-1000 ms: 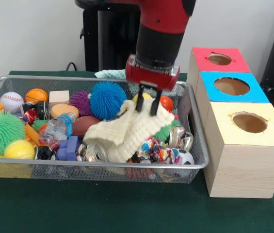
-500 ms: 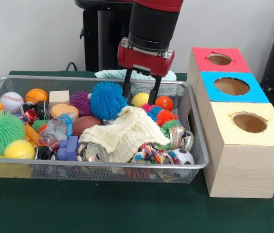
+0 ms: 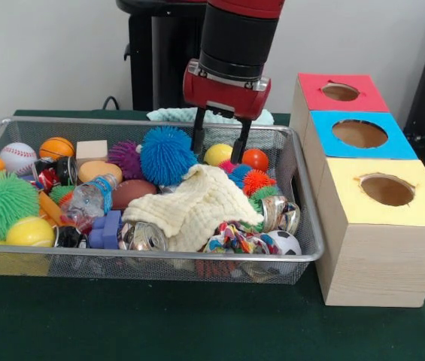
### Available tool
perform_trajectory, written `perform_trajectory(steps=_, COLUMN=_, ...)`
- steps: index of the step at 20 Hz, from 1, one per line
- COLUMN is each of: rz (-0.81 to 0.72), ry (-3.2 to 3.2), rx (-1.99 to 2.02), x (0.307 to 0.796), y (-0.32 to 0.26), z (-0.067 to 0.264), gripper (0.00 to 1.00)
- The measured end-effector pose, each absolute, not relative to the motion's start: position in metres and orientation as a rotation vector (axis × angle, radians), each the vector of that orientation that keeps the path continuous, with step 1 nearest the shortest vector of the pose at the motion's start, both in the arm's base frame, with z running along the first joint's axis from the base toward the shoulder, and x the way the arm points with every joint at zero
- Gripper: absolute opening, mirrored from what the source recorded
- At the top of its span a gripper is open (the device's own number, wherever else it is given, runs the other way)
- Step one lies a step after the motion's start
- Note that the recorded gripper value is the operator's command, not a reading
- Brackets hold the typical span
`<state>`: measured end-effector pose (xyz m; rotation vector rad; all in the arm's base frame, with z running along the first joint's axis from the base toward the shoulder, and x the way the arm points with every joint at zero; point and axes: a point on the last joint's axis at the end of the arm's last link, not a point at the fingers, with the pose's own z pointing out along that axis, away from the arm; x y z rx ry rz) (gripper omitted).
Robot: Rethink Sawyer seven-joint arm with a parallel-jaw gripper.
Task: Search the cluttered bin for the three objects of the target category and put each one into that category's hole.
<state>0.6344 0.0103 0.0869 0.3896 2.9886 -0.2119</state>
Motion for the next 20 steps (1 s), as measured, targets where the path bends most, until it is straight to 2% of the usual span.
perform_trajectory(steps=9, rz=-0.158, ry=2.946, rx=0.371, x=0.638, y=0.016, z=0.074, gripper=1.00)
perform_trajectory(steps=20, rz=-0.114, ry=3.017, rx=0.348, x=0.617, y=0.034, z=0.024, gripper=1.00)
